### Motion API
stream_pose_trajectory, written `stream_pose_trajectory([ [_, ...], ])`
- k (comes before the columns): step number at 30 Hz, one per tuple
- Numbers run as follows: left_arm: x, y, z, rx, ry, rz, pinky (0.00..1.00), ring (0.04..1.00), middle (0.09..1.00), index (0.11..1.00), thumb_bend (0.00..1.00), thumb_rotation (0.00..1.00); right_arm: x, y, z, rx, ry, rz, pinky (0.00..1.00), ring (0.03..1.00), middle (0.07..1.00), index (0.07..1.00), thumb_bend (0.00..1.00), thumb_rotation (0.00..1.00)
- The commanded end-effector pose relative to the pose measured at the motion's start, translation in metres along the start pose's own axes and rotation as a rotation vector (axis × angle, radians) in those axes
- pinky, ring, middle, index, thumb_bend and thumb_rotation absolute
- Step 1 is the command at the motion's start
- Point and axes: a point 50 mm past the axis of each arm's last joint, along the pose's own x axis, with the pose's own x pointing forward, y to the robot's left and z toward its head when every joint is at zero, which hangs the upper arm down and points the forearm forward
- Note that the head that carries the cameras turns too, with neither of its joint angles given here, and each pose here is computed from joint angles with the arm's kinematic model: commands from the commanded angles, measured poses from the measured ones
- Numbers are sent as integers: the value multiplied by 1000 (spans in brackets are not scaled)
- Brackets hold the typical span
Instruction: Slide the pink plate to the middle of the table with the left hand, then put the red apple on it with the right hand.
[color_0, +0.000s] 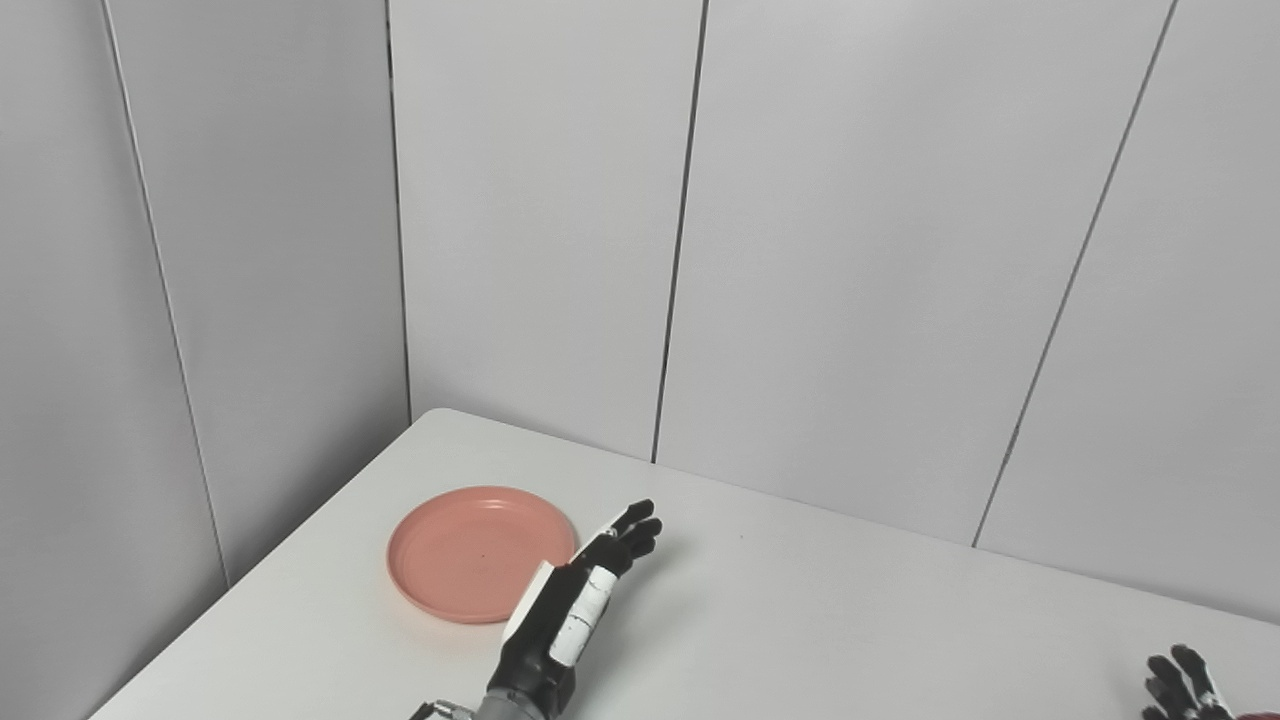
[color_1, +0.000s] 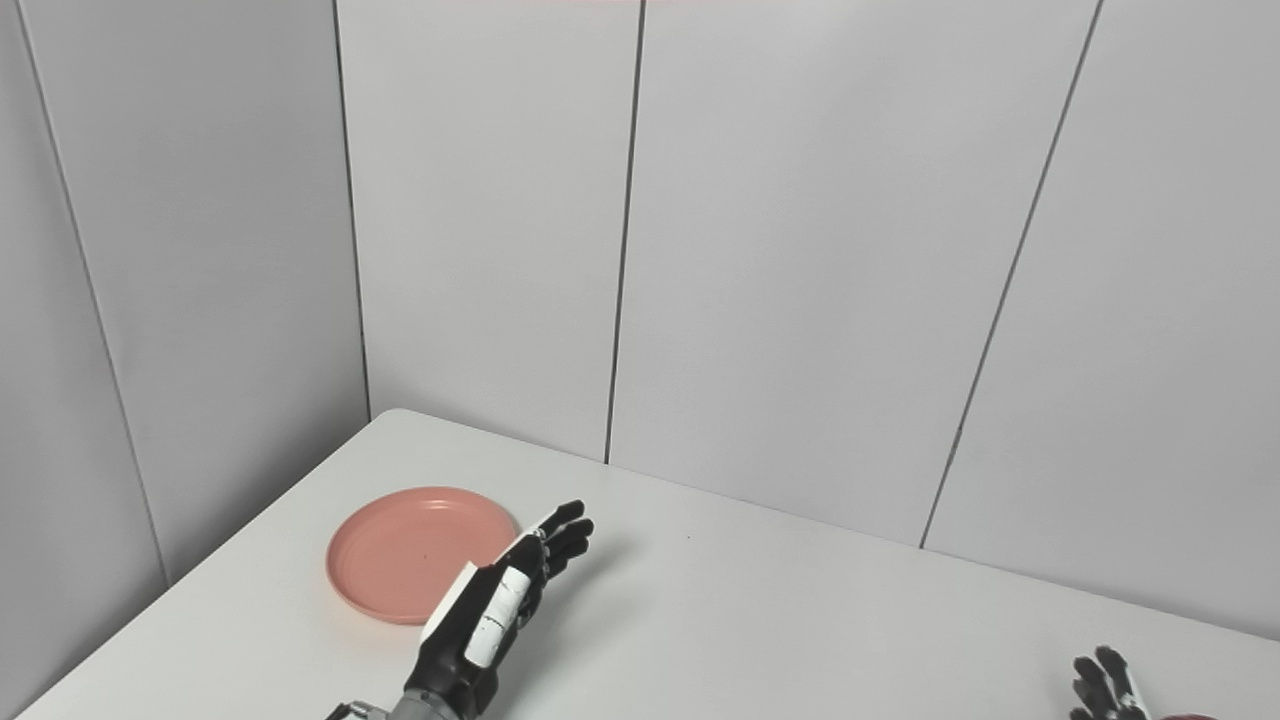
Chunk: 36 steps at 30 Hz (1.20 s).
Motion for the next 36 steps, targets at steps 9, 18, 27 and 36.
stream_pose_trajectory([
  [9,30,45,56,93,-129,6,963,903,896,886,889,972,-41,15,-38,48,110,-15,1000,992,960,1000,907,1000],
  [18,51,89,71,93,-103,55,939,902,904,896,958,977,-46,17,-31,51,108,-6,1000,996,959,1000,872,1000],
  [27,74,130,67,110,-70,69,933,914,921,926,975,983,-50,17,-20,47,96,-1,1000,1000,969,1000,845,1000],
  [36,93,138,52,24,-61,108,969,934,928,920,957,990,-53,10,-1,40,91,-3,1000,993,958,1000,771,1000],
])
